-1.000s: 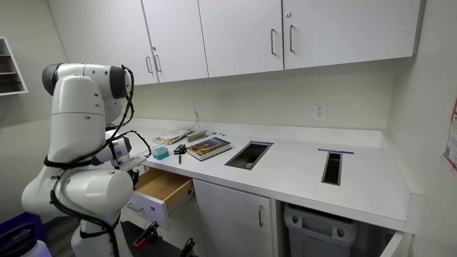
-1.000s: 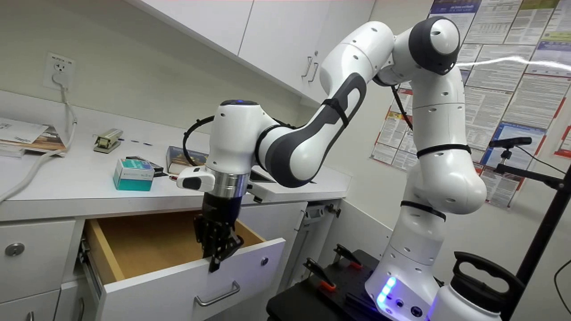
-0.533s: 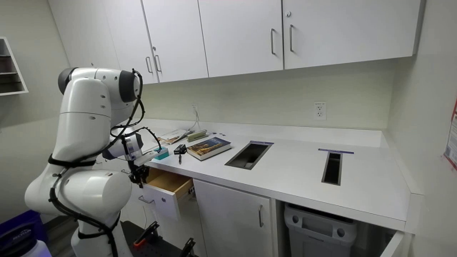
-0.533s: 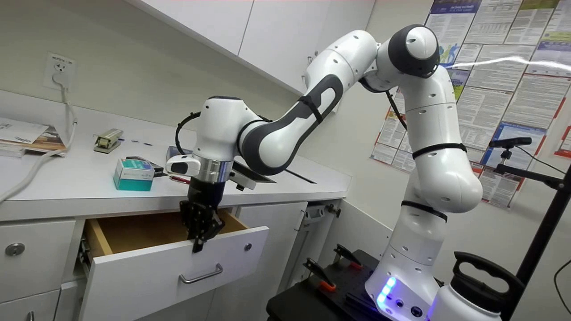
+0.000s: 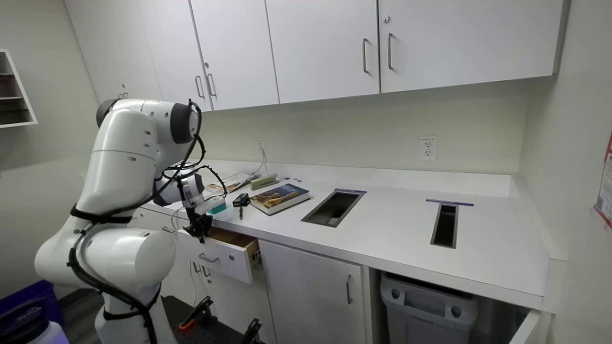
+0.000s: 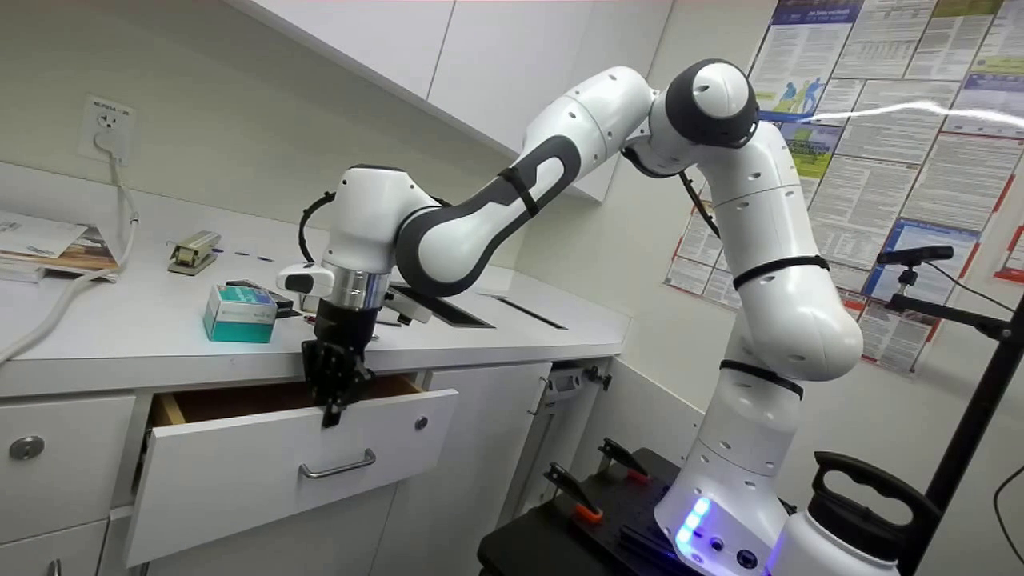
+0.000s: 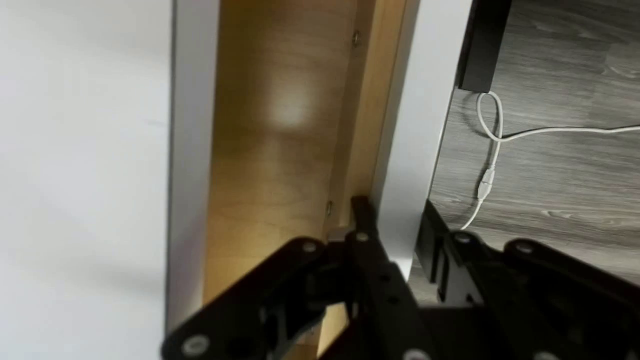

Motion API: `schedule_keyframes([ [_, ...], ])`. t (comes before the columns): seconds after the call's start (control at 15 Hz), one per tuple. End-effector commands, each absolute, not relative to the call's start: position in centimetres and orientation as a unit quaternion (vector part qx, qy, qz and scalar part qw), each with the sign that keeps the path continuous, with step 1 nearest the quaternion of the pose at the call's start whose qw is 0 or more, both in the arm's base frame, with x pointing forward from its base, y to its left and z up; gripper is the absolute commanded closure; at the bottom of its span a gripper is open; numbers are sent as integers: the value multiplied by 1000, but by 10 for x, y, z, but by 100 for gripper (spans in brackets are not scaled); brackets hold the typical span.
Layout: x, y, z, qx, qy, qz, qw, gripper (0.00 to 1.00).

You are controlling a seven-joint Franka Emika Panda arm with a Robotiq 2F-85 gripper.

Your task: Open the bottom right cupboard door then close the drawer

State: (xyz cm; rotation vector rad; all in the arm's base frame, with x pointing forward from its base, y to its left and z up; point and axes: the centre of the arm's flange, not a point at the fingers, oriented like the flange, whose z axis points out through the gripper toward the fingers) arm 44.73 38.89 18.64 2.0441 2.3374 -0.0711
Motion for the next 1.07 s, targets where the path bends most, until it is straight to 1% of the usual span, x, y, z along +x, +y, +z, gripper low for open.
schedule_keyframes([
  [0.0,476,361,195,621,780,-61,47,94],
  [0.47,474,367,197,612,786,-66,50,94],
  [0.53,473,368,198,614,785,-67,49,50],
  [0.6,470,368,201,611,787,-68,51,49],
  [0.8,463,358,219,583,804,-88,76,29],
  [1.0,451,356,251,575,811,-70,79,6],
])
